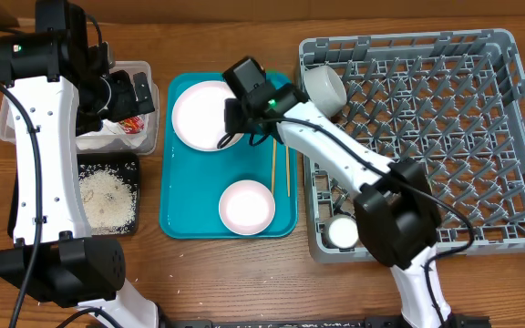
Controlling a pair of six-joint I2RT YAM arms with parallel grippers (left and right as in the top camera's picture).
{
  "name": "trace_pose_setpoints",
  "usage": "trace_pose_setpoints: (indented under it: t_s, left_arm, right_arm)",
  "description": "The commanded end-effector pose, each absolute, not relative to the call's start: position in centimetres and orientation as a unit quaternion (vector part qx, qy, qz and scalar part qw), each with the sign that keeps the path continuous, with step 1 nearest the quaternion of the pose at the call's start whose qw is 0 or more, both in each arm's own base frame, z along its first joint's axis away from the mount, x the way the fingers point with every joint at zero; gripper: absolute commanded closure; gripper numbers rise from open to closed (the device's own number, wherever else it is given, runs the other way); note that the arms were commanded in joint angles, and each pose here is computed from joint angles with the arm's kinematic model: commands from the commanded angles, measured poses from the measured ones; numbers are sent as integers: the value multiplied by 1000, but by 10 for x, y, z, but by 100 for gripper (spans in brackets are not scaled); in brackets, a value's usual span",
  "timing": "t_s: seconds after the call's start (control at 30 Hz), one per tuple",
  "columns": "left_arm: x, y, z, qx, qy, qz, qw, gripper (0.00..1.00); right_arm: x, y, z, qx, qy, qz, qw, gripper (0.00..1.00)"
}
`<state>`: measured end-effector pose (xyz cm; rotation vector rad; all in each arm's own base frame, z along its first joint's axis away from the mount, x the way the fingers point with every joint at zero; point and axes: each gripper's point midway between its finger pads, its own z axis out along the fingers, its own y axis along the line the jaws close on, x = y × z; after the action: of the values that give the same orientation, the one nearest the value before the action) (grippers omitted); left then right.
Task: Sort waste into correct bins and load items into the dishwasher
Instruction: 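Carry the bowl into the dish rack and set it down, then grasp the white plate on the teal tray with the right gripper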
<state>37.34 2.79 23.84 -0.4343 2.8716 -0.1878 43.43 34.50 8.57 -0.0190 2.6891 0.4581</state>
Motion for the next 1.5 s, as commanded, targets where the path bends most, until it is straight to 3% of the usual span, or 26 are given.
trace_pose_setpoints:
  t_s: [0.0,0.17,0.4,0.6,0.73,0.9,1.0,1.23,1.47]
  left_arm:
    - [373,28,248,-145,979,-64,131,0]
    - [373,28,248,-145,979,-64,131,0]
    - [373,28,248,-145,979,-64,131,0]
    - [373,28,248,-145,979,-64,131,0]
    - [373,28,248,-145,979,-64,131,0]
    - [373,28,248,-145,979,-64,131,0]
    - [373,28,248,-145,979,-64,131,0]
    - [373,28,248,-145,979,-64,131,0]
    - [373,28,248,-145,979,-64,131,0]
  right_arm:
    - [442,336,53,84,966,141,198,53]
    - [447,338,37,89,966,141,197,54]
    - [444,335,14,112,969,130,178,74]
    - [435,329,-3,111,975,109,157,82]
    - [434,327,-4,112,976,106,154,96]
    - [439,316,3,113,977,102,148,96]
    - [449,315,33,79,978,108,163,96]
    - [469,292,171,-9,960,105,259,96]
    - [465,200,290,38,931,13,363,96]
